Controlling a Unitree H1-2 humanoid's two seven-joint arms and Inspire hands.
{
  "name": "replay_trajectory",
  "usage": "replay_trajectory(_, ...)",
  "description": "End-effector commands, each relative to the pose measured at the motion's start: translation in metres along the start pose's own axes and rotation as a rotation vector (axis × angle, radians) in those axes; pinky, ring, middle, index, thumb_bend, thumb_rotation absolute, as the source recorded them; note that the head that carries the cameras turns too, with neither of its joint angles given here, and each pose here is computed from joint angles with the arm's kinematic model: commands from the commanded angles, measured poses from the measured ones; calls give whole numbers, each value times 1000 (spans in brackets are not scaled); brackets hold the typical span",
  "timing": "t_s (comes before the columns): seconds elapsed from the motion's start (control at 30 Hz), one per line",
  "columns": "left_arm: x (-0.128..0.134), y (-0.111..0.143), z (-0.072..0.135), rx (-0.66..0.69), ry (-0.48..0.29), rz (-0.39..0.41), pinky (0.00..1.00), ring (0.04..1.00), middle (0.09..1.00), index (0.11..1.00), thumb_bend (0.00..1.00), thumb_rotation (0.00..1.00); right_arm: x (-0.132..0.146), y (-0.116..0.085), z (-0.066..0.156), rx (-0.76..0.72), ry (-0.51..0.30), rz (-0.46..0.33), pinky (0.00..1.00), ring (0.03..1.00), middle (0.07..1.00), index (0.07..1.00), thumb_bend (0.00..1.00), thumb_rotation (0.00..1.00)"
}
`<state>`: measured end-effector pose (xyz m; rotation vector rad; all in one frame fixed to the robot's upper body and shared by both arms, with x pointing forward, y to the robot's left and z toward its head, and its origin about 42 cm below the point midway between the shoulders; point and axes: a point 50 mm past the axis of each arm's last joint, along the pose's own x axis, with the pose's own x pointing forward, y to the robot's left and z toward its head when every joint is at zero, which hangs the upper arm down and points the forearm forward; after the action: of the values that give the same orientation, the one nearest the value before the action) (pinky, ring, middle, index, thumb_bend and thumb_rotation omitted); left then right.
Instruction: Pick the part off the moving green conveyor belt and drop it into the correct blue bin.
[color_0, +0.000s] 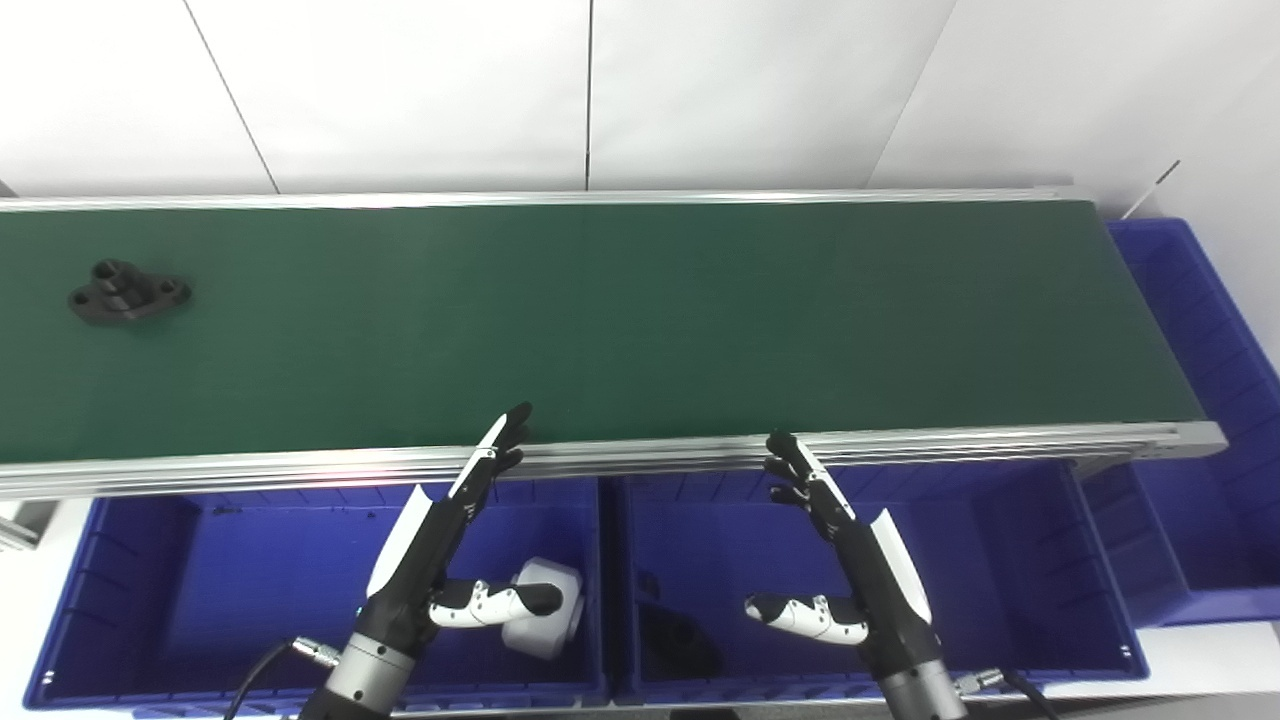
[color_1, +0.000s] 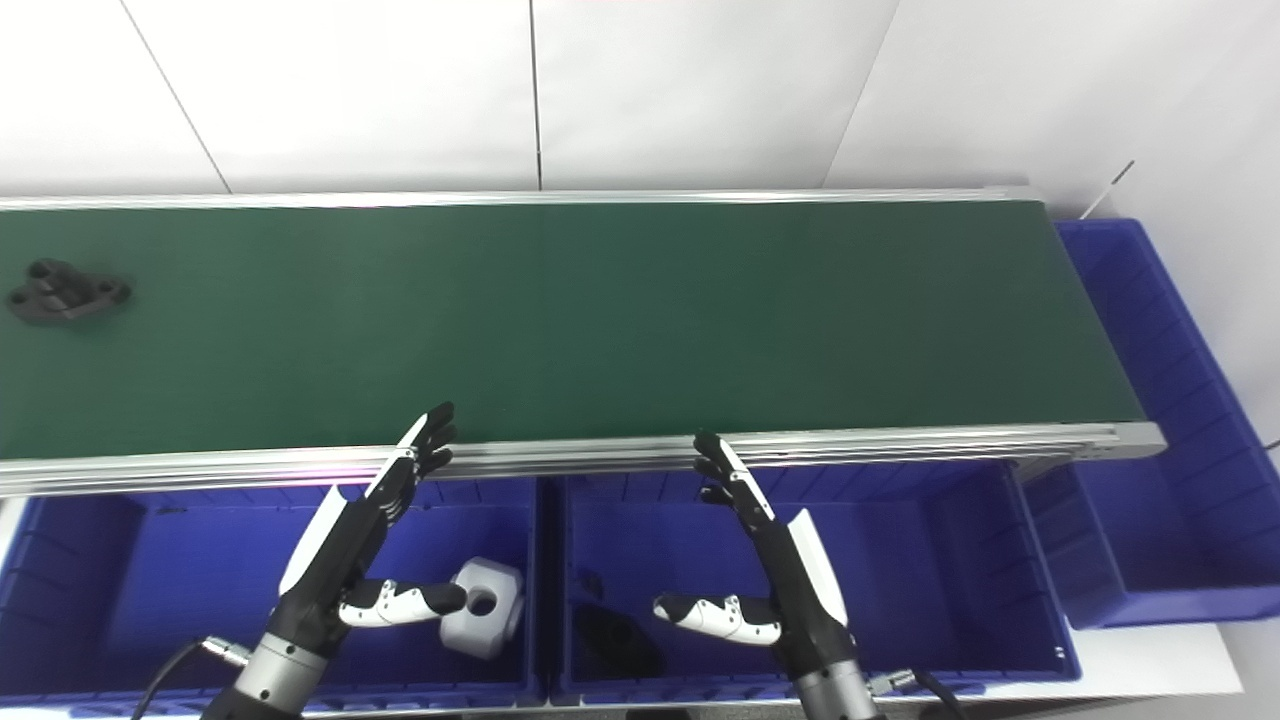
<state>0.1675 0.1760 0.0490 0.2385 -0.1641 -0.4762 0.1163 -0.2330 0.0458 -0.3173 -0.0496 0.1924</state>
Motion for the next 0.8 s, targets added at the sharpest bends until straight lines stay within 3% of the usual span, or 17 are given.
replay_trajectory(0.0,1,1,8,13,-54,11,938,973,998,1000,888,648,-1,-3,10,10,-70,8,826,914,953,968,956,664)
replay_trajectory(0.2,-8,-3,7,-26,-31,-20,954,991,1000,1000,895,612,-6,-6,11,-62,-30,96,870,959,998,999,970,705)
replay_trajectory(0.33,-14,-5,4,-26,-10,-37,952,993,1000,1000,899,621,-8,-4,12,-98,-18,129,847,953,1000,1000,974,715)
replay_trajectory(0.77,-32,-12,-3,-37,50,-27,946,983,1000,1000,887,602,-2,6,11,-194,0,186,864,992,1000,1000,950,733)
